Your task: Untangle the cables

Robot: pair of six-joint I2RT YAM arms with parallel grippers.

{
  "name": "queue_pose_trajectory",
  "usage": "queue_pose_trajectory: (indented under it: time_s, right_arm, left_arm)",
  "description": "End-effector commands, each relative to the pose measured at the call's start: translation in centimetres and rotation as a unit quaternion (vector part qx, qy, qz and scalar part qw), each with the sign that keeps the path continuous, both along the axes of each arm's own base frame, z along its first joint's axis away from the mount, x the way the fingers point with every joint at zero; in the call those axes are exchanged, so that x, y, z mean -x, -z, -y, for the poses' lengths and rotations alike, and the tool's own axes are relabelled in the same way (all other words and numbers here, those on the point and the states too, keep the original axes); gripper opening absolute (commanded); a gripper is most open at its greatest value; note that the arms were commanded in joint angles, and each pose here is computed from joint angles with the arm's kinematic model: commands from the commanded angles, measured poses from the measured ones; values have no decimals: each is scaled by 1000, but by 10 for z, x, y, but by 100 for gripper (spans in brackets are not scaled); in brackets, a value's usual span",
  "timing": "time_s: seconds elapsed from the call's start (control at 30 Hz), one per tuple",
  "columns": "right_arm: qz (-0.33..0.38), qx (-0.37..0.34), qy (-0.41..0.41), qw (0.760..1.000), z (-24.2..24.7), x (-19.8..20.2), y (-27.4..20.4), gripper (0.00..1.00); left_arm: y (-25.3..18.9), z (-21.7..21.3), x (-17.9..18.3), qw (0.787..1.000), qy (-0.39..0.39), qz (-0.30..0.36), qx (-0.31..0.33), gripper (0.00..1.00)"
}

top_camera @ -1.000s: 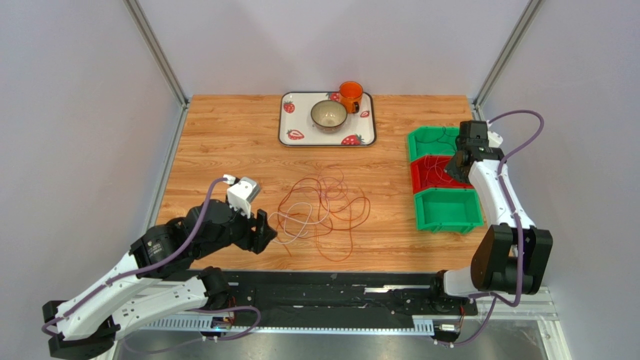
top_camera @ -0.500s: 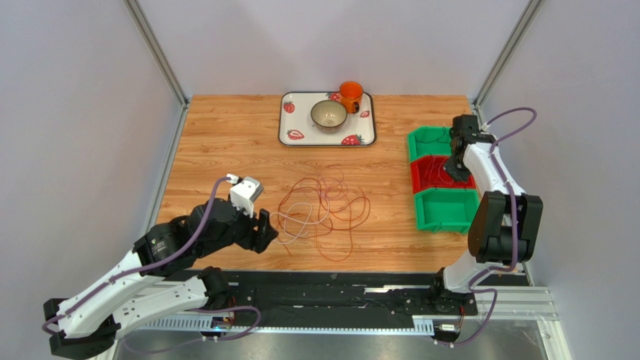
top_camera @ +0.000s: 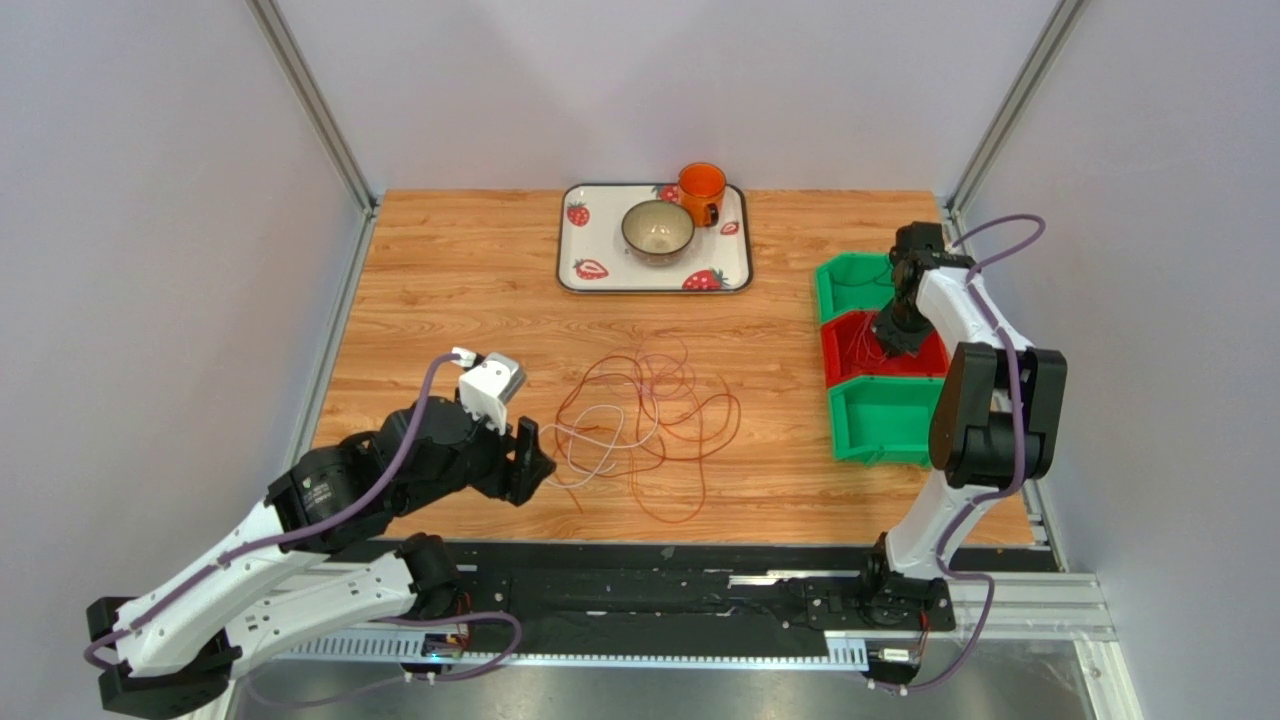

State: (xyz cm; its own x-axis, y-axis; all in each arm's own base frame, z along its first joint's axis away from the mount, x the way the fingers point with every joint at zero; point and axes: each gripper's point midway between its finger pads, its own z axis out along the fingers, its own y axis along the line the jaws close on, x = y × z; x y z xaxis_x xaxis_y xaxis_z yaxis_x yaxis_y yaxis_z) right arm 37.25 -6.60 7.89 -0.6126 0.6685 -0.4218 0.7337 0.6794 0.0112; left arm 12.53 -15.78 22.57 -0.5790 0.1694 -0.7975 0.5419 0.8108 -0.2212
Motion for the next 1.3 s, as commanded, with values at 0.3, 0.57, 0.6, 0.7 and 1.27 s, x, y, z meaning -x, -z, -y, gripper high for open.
queue_pose_trajectory:
  time_s: [0.3, 0.57, 0.6, 0.7, 1.27]
  right_arm:
    - [62, -46, -64, 995, -20, -9, -35, 34]
    - [72, -48, -71, 994, -22, 6, -59, 38]
    - [78, -50, -72, 993, -23, 9, -65, 38]
    - [88, -60, -80, 991, -28, 13, -75, 39]
    - [150, -142, -126, 970, -61, -23, -94, 0]
  left_arm:
    - [-3, 2, -3, 1000, -4, 8, 4, 71]
    - [-4, 0, -3, 1000, -6, 10, 8, 71]
    - [-5, 0, -3, 1000, -6, 11, 8, 70]
    - [-5, 0, -3, 1000, -6, 12, 9, 70]
    - [-5, -1, -3, 1000, -6, 13, 11, 69]
